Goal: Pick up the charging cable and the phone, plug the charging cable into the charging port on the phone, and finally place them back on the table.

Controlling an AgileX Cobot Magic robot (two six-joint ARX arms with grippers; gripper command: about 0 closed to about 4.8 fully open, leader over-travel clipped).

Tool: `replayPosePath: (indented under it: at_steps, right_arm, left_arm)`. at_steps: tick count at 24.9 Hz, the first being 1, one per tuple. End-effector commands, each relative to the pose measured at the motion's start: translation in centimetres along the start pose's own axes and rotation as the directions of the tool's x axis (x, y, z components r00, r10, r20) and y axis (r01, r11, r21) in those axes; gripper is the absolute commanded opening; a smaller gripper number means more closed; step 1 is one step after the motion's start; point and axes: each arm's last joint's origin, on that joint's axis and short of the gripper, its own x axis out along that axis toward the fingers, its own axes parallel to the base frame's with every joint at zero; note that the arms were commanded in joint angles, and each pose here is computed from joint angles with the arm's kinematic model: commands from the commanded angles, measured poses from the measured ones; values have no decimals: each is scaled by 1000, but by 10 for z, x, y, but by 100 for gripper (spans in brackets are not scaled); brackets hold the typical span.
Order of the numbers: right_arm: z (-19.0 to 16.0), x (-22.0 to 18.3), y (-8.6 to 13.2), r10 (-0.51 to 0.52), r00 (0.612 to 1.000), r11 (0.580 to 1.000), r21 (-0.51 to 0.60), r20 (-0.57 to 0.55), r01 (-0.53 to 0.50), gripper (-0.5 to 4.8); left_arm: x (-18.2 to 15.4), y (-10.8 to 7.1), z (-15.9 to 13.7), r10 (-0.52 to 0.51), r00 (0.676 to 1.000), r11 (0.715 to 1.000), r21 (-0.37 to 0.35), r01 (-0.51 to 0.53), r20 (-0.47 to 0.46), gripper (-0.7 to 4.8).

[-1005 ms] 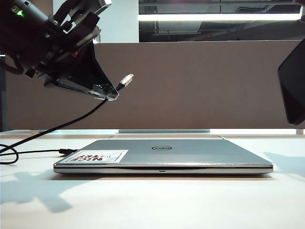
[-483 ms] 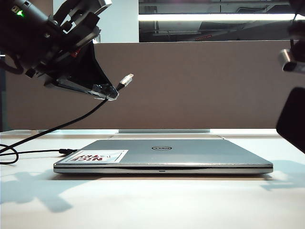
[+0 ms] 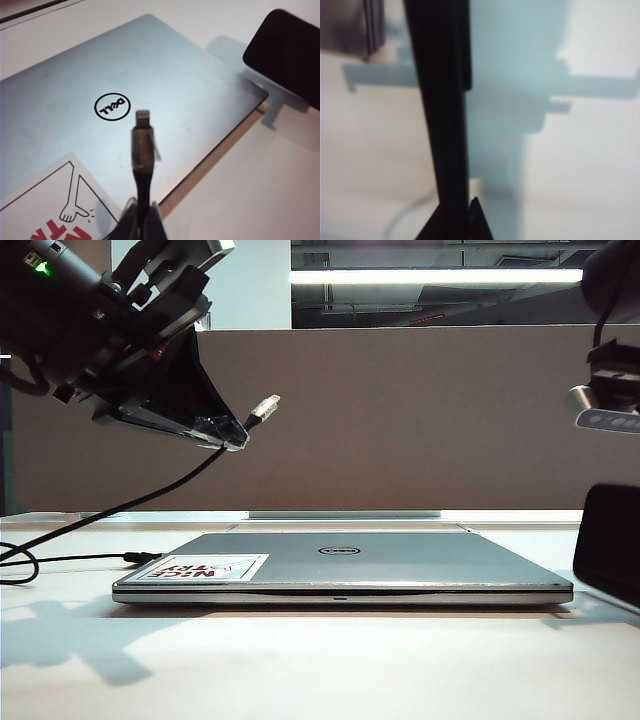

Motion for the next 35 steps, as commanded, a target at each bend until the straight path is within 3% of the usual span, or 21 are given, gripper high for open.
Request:
replayPosePath:
  at_steps: [1, 3, 6, 7, 14, 23, 24, 26, 27, 30, 32, 33, 35]
  right_arm:
    - [6, 9, 1, 38, 999, 999, -23, 1, -38, -6]
    - [7, 9, 1, 38, 999, 999, -24, 15, -38, -5]
    - [10, 9, 2, 62, 997, 998, -36, 39, -61, 94]
    - [11, 9, 2, 69, 997, 997, -37, 48, -67, 95]
    - [20, 9, 3, 89, 987, 995, -51, 132, -83, 95]
    - [33, 37, 1, 85, 996, 995, -55, 18, -84, 94]
    - [35, 40, 1, 86, 996, 995, -55, 14, -85, 83]
    - [36, 41, 1, 86, 996, 995, -58, 14, -85, -4]
    - [37, 41, 1, 86, 996, 995, -59, 21, -84, -6]
    - [36, 37, 1, 87, 996, 995, -61, 36, -85, -6]
    - [34, 25, 3, 118, 989, 991, -72, 86, -112, -5]
    - [33, 14, 5, 179, 972, 982, -93, 152, -166, -5]
    - [33, 1, 8, 255, 936, 965, -125, 243, -231, -6]
  left_arm:
    - [-1, 0, 3, -1, 1000, 1000, 10, 0, 25, -8]
    - [-1, 0, 3, -1, 1000, 1000, 10, 0, 24, -8]
    - [-1, 0, 3, -1, 1000, 1000, 10, 0, 25, -8]
    - [-1, 0, 3, -1, 1000, 1000, 10, 0, 25, -8]
    - [-1, 0, 3, -1, 1000, 1000, 10, 0, 24, -8]
    - [-1, 0, 3, -1, 1000, 1000, 10, 0, 24, -8]
    - [-1, 0, 3, -1, 1000, 1000, 10, 0, 24, -8]
    - [-1, 0, 3, -1, 1000, 1000, 10, 0, 24, -8]
    - [-1, 0, 3, -1, 1000, 1000, 10, 0, 24, -8]
    - [-1, 0, 3, -1, 1000, 1000, -30, 2, 24, -8]
    - [-1, 0, 3, -1, 1000, 993, -116, 4, 23, -8]
    - [-1, 0, 3, -1, 1000, 987, -161, 5, 21, -8]
    - [-1, 0, 2, -1, 1000, 984, -180, 4, 15, -8]
